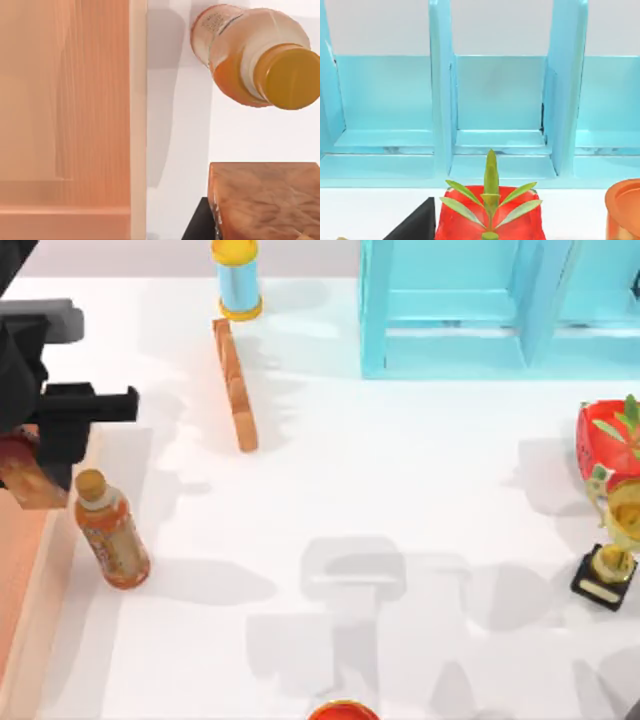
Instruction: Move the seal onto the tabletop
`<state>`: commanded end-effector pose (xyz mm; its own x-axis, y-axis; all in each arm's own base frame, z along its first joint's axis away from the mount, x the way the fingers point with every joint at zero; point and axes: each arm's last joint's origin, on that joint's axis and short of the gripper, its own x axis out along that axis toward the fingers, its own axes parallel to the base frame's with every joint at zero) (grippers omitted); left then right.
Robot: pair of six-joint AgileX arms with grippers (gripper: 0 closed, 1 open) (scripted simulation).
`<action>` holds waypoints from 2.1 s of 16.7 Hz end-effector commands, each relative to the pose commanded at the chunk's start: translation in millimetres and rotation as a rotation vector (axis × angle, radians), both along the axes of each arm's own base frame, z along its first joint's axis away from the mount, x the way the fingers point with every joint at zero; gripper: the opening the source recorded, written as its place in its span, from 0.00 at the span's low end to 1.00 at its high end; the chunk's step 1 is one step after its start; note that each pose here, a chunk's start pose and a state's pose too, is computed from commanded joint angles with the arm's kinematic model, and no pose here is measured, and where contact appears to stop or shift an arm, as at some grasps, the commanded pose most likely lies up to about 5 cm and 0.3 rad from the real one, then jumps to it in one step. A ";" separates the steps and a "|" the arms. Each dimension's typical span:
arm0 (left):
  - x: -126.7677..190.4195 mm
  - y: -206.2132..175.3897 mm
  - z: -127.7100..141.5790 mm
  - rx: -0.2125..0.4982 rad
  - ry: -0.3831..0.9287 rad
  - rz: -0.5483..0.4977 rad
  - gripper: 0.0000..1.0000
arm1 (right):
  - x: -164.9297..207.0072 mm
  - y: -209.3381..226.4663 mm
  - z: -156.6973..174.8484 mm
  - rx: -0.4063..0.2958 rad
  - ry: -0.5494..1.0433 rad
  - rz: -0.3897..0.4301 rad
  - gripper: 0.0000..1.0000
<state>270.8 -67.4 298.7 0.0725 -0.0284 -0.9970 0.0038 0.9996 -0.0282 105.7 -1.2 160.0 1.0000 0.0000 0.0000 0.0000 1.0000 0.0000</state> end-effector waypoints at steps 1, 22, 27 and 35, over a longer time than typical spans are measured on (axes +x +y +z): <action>3.1 -8.2 3.4 -0.012 -0.018 0.003 0.00 | 0.0 0.0 0.0 0.000 0.000 0.000 1.00; 46.7 -246.3 -127.6 0.031 0.075 -0.018 0.00 | 0.0 0.0 0.0 0.000 0.000 0.000 1.00; 47.0 -247.2 -152.0 0.031 0.072 -0.018 0.00 | 0.0 0.0 0.0 0.000 0.000 0.000 1.00; 45.9 -247.8 -172.1 0.030 0.070 -0.020 0.08 | 0.0 0.0 0.0 0.000 0.000 0.000 1.00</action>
